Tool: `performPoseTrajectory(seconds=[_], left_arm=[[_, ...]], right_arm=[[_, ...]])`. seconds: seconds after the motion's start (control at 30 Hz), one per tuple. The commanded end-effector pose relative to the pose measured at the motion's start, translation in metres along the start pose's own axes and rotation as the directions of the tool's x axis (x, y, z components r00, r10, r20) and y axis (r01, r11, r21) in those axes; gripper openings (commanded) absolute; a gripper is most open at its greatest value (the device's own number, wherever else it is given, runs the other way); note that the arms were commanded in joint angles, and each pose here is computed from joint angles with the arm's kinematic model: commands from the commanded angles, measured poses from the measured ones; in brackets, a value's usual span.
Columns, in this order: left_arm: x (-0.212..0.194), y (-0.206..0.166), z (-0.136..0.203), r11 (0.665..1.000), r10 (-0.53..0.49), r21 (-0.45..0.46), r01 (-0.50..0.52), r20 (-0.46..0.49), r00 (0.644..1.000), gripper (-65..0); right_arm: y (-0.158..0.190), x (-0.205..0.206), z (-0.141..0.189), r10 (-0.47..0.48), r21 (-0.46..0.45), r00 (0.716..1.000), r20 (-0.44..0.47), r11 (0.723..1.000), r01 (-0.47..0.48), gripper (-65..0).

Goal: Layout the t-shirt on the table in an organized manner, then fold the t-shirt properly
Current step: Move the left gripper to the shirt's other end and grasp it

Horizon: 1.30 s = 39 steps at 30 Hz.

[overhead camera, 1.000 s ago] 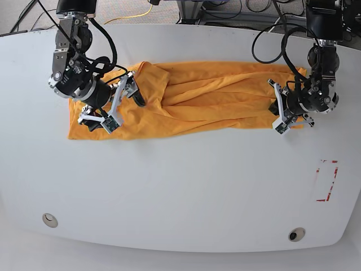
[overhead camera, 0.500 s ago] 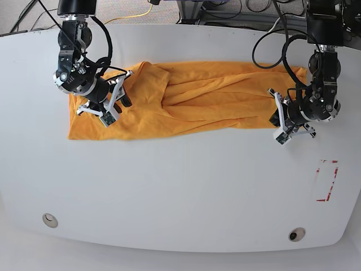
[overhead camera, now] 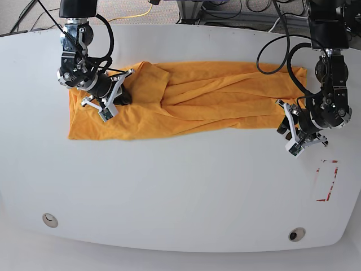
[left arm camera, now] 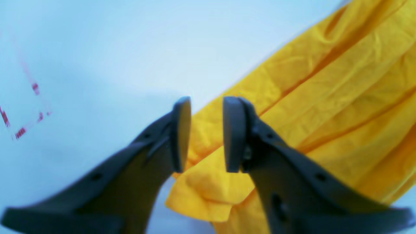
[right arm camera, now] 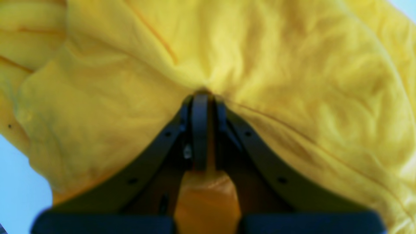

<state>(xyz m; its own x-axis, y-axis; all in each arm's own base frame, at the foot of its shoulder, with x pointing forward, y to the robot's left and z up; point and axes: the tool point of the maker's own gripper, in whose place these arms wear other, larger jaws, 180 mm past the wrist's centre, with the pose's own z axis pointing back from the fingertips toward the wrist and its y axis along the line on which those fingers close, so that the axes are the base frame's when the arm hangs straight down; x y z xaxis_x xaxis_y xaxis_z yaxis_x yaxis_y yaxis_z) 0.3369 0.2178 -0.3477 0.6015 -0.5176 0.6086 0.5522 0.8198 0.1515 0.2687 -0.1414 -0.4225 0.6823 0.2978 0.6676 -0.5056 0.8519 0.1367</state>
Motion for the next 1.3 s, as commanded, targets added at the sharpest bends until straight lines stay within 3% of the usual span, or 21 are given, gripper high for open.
performPoseTrajectory(seconds=[0.0,0.17,0.37,0.73,1.27], left_arm=[[0.010,0.014,0.013,0.999,0.029,0.016,-0.030,0.047,0.998,-33.3],[0.001,0.023,0.029,0.994,0.105,-0.001,-0.105,0.053,0.993,-21.4],[-0.014,0.025,0.039,0.977,0.206,-0.072,-0.200,0.080,0.975,-15.8],[-0.090,0.036,0.046,0.903,0.425,-0.063,-0.425,-0.007,0.905,-14.9],[-0.120,0.015,0.026,0.874,0.476,-0.064,-0.482,-0.090,0.875,-15.0]], right_arm=[[0.001,0.009,-0.002,-0.004,0.004,1.000,0.029,1.000,0.004,-61.2],[0.002,0.009,-0.003,-0.009,0.008,0.999,0.032,1.000,0.008,-61.2],[0.003,0.010,-0.004,-0.011,0.009,0.999,0.035,1.000,0.010,-61.2],[0.003,0.011,-0.004,-0.011,0.009,0.999,0.038,1.000,0.011,-61.2],[0.003,0.010,-0.004,-0.012,0.010,0.999,0.036,1.000,0.012,-61.2]])
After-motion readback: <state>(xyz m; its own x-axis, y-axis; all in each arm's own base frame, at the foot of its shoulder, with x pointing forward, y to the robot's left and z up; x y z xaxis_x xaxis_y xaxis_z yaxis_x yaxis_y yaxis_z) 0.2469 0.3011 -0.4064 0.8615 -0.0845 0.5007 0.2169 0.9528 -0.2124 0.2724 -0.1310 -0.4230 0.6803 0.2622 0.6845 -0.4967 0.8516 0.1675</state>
